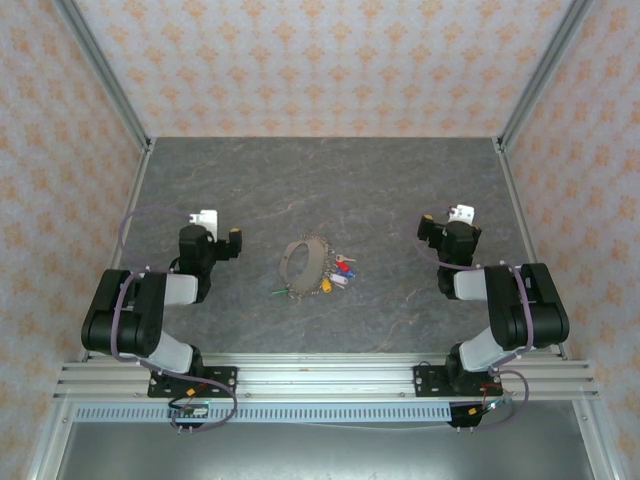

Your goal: Put the keys on the keyring

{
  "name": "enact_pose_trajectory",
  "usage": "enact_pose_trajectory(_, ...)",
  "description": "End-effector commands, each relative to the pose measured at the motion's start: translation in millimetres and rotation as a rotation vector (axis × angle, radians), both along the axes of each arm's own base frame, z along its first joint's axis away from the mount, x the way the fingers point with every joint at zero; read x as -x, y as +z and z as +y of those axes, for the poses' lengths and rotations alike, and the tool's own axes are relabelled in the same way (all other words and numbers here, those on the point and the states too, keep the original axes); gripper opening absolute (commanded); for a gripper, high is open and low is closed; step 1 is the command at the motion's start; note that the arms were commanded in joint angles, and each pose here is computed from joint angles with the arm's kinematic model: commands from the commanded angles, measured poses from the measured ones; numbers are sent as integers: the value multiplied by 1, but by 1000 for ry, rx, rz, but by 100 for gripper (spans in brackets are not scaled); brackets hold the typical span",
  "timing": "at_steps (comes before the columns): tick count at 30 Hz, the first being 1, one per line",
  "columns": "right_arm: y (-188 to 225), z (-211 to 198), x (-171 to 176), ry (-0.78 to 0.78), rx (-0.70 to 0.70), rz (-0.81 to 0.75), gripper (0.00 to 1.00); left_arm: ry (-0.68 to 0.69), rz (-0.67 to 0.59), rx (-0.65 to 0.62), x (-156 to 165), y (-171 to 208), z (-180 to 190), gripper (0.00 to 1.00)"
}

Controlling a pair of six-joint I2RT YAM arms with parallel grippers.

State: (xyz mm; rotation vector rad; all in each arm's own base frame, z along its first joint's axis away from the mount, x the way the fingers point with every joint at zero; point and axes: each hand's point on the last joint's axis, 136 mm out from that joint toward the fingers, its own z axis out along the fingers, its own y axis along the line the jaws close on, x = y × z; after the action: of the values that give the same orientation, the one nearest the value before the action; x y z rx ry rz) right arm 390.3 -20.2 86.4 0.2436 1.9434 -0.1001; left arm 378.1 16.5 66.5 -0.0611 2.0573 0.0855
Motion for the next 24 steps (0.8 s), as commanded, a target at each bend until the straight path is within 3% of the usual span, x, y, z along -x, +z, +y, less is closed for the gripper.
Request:
enact_pose_trajectory(1, 4, -1, -2, 1, -6, -9, 99, 76, -83, 12, -16, 26, 7, 100)
enact_pose_trajectory(24, 3, -1, -2, 1, -6, -8, 99, 96, -82, -8, -15, 27, 7, 100)
